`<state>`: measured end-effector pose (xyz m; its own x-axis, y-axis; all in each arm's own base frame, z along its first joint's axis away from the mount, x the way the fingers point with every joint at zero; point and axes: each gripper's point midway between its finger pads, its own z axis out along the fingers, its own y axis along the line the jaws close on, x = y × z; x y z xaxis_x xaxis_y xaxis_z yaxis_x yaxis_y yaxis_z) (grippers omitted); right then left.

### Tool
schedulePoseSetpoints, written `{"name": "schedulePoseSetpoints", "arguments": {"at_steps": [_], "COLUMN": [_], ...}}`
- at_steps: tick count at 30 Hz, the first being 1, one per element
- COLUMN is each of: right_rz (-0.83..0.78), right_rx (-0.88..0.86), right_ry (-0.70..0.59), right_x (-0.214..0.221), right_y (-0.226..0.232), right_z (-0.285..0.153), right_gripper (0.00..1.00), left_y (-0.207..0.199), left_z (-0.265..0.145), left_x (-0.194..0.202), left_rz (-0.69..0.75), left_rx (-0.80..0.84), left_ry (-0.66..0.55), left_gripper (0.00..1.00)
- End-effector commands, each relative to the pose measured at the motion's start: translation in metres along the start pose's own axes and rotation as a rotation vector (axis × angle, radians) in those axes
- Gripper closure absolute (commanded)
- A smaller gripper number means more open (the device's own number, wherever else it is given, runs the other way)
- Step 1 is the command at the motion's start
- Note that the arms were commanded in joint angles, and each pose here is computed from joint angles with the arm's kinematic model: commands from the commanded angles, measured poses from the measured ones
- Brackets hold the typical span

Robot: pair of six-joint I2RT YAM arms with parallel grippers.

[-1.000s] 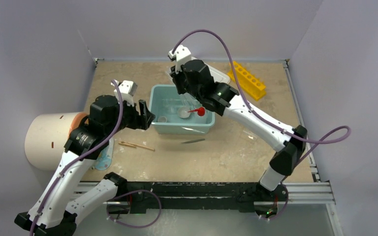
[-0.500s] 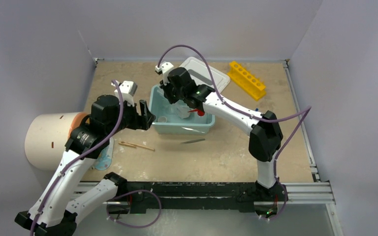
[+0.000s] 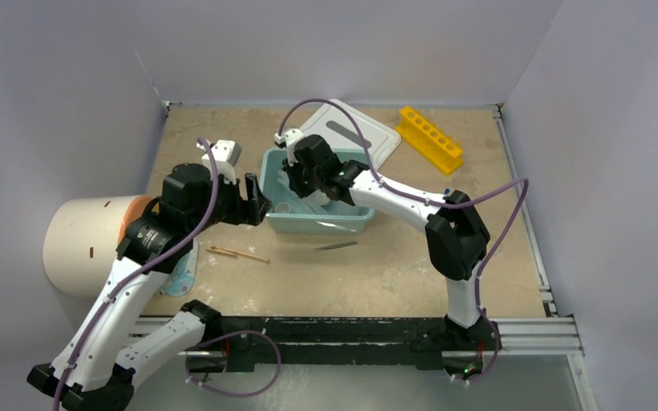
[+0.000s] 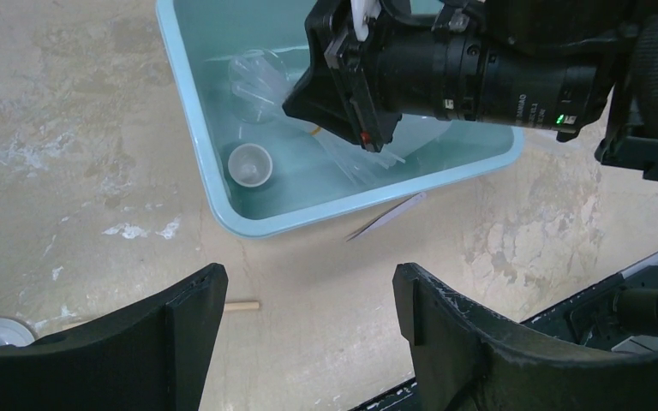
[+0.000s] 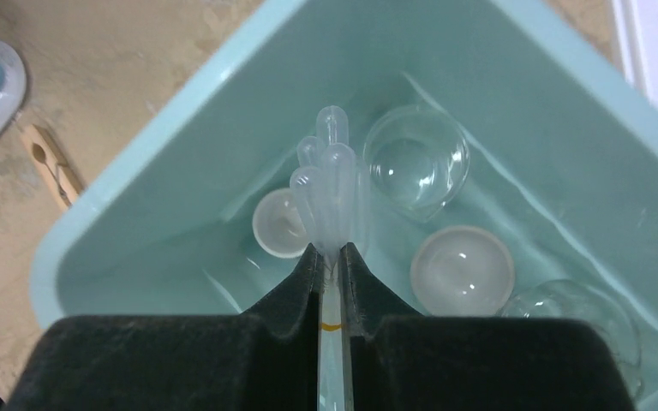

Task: Organize the chemistry lab equipment

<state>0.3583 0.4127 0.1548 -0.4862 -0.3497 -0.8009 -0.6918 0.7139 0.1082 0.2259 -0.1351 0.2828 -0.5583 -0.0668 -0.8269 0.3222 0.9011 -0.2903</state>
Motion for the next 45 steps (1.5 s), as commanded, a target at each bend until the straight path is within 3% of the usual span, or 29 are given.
{"name": "schedulePoseSetpoints", "arguments": {"at_steps": [1, 4, 11, 15, 24, 35, 40, 45], "right_rz": [0.014, 0.013, 0.013, 0.022, 0.067, 0.124, 0.125, 0.128], "right_rx": [0.008, 0.024, 0.037, 0.031, 0.003, -0.062, -0.048, -0.040], "right_ry": [-0.033, -0.024, -0.046, -0.085, -0.217, -0.407, -0.451, -0.473], "right_x": [-0.004, 0.002, -0.006, -0.020, -0.063, -0.094, -0.092, -0.085], "right_y": [-0.002, -0.006, -0.008, -0.005, 0.003, 0.014, 0.010, 0.007], "right_z": [-0.003, -0.002, -0.010, -0.019, -0.068, -0.155, -0.184, -0.204], "right_gripper": [1.00, 0.95, 0.65, 0.53, 0.42, 0.35, 0.31, 0.29], "left_y": [-0.004, -0.003, -0.003, -0.001, 0.009, 0.041, 0.054, 0.072], "left_z": [0.003, 0.005, 0.007, 0.009, 0.012, 0.026, 0.032, 0.040], "left_x": [-0.008, -0.008, -0.006, 0.003, 0.017, 0.095, 0.113, 0.112], "left_rz": [-0.014, -0.014, -0.047, -0.098, -0.316, -0.904, -1.019, -1.040], "left_rx": [0.014, 0.008, 0.001, -0.016, -0.105, -0.469, -0.596, -0.685], "left_ry": [-0.032, -0.028, -0.016, 0.013, 0.023, 0.172, 0.184, 0.136], "left_gripper": [0.28, 0.28, 0.28, 0.28, 0.29, 0.33, 0.33, 0.34]}}
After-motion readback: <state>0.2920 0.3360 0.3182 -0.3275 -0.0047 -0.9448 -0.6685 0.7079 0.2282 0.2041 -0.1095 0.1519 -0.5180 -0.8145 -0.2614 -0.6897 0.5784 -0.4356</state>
